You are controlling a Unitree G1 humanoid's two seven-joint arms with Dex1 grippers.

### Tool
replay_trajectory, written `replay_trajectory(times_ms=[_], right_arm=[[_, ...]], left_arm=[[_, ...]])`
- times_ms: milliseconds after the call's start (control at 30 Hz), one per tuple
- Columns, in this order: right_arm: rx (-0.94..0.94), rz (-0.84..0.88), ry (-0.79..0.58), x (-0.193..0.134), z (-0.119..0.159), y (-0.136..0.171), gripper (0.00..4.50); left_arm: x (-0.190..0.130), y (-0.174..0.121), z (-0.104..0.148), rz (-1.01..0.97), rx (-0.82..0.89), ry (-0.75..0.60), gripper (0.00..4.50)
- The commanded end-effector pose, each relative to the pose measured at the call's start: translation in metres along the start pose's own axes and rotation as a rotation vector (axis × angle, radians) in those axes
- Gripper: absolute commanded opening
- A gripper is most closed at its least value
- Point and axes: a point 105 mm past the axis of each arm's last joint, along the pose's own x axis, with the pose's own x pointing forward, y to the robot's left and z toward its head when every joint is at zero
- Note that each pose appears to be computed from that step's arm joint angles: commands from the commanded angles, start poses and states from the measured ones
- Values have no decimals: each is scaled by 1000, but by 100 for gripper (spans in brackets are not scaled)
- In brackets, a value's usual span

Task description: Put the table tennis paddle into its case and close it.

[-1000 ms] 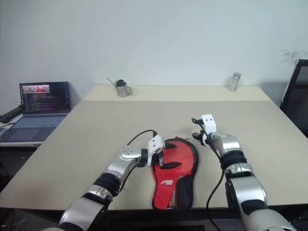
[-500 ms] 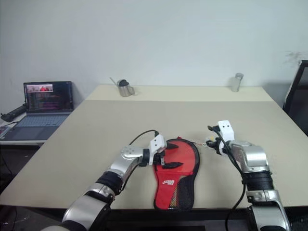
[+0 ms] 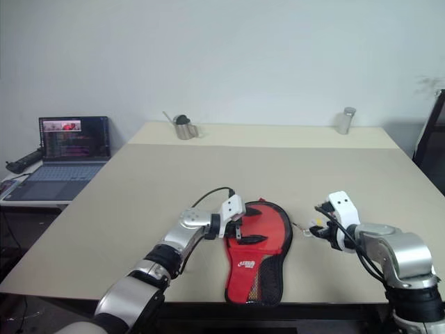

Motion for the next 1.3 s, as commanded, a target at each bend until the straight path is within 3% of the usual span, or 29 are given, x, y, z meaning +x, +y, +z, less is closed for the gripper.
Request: replay_trajectory(times_ms=[33, 1300], right_arm=[[-22, 34, -12, -20, 4, 6, 67], [-78, 445, 277, -89, -95, 105, 67]], left_arm=[[1, -26, -48, -81, -63, 176, 450], [16, -34, -43, -125, -40, 169, 450]])
